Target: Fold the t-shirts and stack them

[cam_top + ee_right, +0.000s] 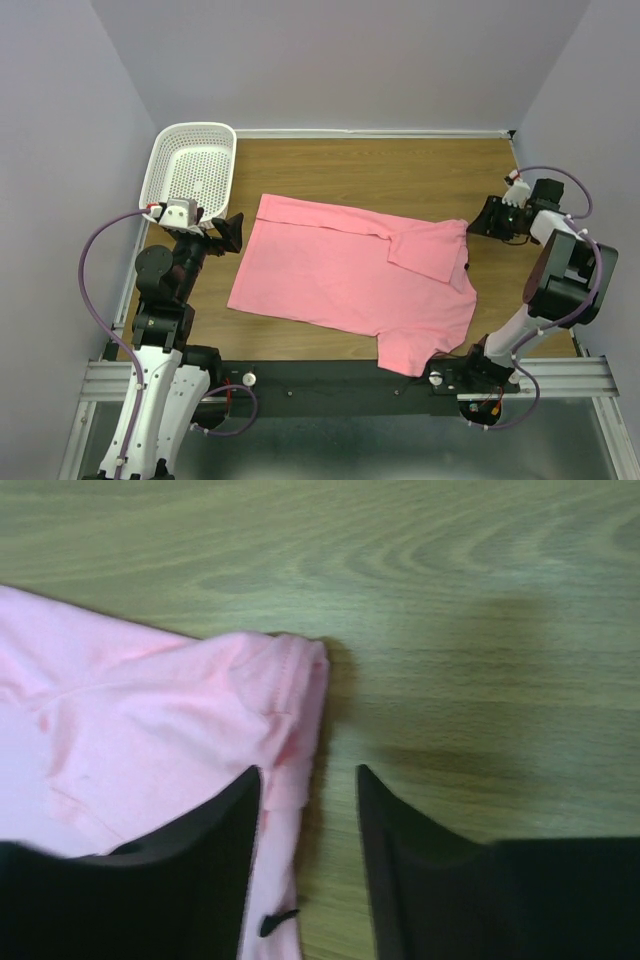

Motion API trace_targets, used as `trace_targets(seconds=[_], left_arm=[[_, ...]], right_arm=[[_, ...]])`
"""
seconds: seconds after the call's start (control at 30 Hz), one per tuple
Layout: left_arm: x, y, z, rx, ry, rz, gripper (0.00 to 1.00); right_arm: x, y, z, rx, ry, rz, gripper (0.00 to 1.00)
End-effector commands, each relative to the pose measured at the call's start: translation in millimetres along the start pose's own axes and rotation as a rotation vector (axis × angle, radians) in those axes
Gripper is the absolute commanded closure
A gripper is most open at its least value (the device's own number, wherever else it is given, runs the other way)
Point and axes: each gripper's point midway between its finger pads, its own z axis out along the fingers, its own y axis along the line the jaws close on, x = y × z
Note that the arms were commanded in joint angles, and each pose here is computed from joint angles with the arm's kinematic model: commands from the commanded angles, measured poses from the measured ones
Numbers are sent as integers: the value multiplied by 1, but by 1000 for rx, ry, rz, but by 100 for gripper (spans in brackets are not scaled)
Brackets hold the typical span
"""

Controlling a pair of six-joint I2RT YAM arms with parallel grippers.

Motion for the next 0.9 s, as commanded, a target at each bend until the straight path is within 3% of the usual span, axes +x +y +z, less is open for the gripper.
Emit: trace_targets(seconds=[0.0,0.27,0.37,0.47,0.53,0.6,0.67,0.7,0.87], left_arm=[[0,1,0,1,-6,2,2],[2,2,1,-3,-2,1,2],[2,2,1,-3,-1,1,2],[2,2,2,-3,1,0,2],[3,2,2,-3,2,0,2],[3,1,2,0,3,0,2],[5,2,3,-1,9,1,2],[5,2,3,-1,7,-1,2],[6,2,4,-3,13,-2,2]], right_arm=[[-14,21,7,-178,-24,-13,41],[-15,18,38,-284,44,83,37],[-4,19,44,-302,80,104,41],[5,18,46,-297,100,105,50],[9,12,48,-264,110,93,72],[5,7,45,-226,102,69,85],[-8,6,44,-223,80,54,91],[-13,5,45,-214,73,58,99],[-72,-10,49,-167,-17,28,100]])
